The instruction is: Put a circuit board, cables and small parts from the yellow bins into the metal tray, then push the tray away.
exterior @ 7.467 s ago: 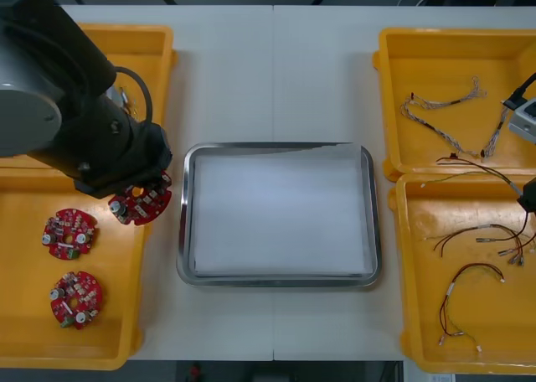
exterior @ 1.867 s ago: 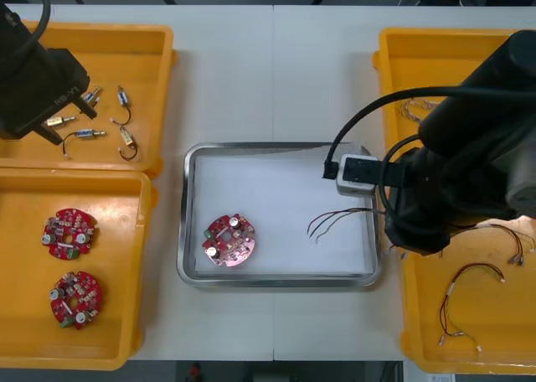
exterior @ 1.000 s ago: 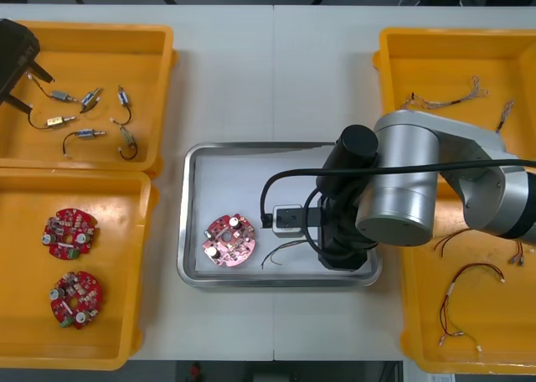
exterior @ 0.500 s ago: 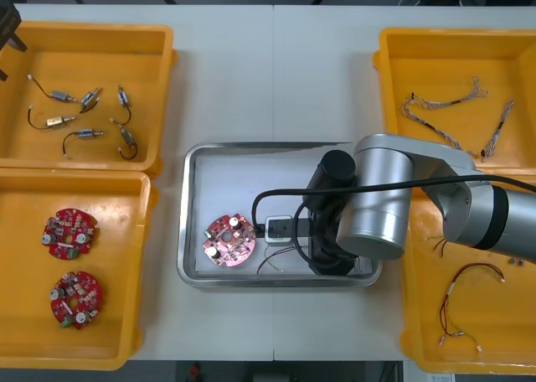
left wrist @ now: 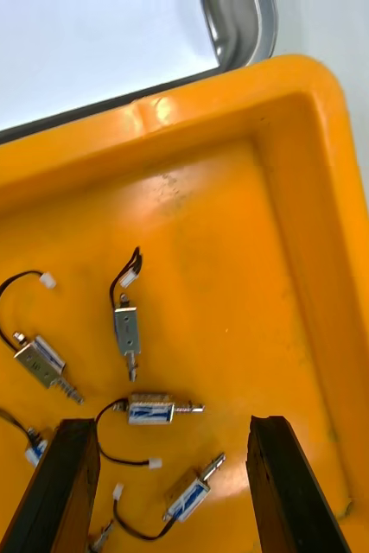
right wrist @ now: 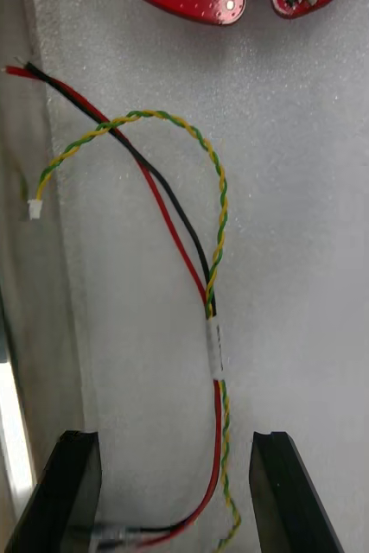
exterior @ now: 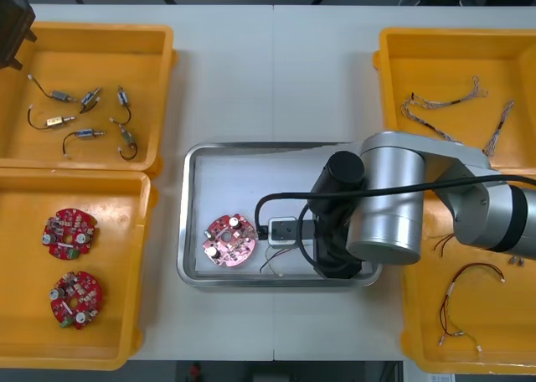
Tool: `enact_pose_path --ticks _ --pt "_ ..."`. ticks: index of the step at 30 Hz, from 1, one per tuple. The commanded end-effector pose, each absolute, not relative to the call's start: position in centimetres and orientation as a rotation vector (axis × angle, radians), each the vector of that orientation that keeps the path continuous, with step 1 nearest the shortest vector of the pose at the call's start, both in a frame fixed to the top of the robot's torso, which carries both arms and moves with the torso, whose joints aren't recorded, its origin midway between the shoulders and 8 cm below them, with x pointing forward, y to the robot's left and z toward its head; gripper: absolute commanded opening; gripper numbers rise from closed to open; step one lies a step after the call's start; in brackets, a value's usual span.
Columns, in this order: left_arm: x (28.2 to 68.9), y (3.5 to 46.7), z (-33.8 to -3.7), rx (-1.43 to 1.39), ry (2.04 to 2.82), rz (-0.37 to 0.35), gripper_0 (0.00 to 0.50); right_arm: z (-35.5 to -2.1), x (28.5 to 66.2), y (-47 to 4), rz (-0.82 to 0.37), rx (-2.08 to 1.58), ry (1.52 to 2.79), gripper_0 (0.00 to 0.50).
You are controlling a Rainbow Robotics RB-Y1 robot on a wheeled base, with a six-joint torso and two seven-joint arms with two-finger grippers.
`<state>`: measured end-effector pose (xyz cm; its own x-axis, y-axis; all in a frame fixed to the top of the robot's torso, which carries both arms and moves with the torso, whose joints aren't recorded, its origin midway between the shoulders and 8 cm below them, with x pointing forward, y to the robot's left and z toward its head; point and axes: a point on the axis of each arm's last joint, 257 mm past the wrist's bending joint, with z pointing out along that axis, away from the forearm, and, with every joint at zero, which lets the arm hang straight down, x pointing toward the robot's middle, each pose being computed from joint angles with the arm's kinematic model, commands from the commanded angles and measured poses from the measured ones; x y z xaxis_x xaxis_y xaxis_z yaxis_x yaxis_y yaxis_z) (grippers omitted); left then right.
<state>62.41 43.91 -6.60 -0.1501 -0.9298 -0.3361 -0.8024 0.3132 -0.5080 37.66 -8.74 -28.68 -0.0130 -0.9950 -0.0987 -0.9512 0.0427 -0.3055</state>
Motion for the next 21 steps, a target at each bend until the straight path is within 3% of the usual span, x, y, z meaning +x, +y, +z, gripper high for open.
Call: enact_pose_path --ticks 1,7,14,21 --pt "65.0 42.5 -3.7 -1.386 1.979 -0.297 0.5 -23.9 38.6 -8.9 -0.211 -1.897 2.053 0.5" --pt "65.8 42.7 -5.0 -1.348 1.977 -0.247 0.5 -20.4 38.9 -9.7 -0.162 -1.822 2.116 0.5" --pt "66.5 43.3 -7.3 -1.285 1.996 -0.171 0.5 -15.8 39.7 -11.8 -0.087 -1.568 2.285 0.5" --pt "66.2 43.3 -8.6 -1.299 2.02 -0.176 0.5 -12.6 40.9 -15.2 -0.061 -1.239 2.437 0.5"
